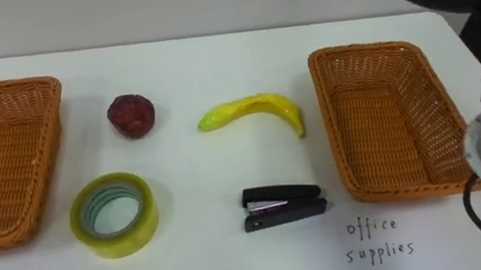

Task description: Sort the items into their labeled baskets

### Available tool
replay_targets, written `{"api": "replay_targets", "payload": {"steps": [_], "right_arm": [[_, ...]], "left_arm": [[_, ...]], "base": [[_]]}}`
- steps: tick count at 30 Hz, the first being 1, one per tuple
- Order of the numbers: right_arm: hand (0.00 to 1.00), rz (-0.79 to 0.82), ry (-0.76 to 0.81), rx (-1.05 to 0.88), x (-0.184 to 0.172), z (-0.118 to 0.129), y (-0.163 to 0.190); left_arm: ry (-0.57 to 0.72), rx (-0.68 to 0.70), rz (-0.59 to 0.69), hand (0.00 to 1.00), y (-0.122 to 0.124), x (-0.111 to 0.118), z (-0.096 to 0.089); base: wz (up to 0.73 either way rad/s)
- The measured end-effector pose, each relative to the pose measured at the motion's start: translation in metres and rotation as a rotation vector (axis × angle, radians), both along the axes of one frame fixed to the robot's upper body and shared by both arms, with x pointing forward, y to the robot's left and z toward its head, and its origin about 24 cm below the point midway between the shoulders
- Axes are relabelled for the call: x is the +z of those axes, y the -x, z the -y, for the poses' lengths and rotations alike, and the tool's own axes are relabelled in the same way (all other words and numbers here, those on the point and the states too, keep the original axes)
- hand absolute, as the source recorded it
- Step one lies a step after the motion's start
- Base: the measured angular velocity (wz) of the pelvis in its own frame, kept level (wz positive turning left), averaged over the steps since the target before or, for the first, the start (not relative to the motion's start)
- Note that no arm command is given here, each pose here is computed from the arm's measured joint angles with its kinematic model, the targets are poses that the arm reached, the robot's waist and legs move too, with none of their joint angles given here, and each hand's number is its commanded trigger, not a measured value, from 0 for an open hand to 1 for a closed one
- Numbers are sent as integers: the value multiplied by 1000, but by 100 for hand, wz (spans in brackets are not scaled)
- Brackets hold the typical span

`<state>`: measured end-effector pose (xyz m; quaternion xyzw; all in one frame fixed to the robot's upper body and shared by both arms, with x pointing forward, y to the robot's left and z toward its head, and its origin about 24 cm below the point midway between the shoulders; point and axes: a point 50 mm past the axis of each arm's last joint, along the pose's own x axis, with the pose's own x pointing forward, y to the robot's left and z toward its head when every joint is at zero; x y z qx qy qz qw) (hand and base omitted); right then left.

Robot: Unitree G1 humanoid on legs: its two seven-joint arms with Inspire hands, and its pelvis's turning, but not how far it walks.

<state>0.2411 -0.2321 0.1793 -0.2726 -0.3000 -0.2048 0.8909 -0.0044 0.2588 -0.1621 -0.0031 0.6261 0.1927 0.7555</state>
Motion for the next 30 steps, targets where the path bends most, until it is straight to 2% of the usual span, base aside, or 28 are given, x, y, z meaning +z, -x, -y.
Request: {"api": "replay_targets", "payload": {"steps": [10,21,26,30], "right_arm": [[0,-143,129,122,-9,-14,-7],[0,-260,192,200,-18,-23,-11],[0,-309,241,234,-19,-23,-12],[0,-408,291,263,-29,-19,-16]], "left_arm": [[-10,-9,18,0,-9,1,-4],[-16,-11,25,0,-11,2,-7],[-24,-53,29,0,-15,2,-7],[-25,-74,36,0,-19,3,-7]], "base": [[0],[2],[0],[0]]}}
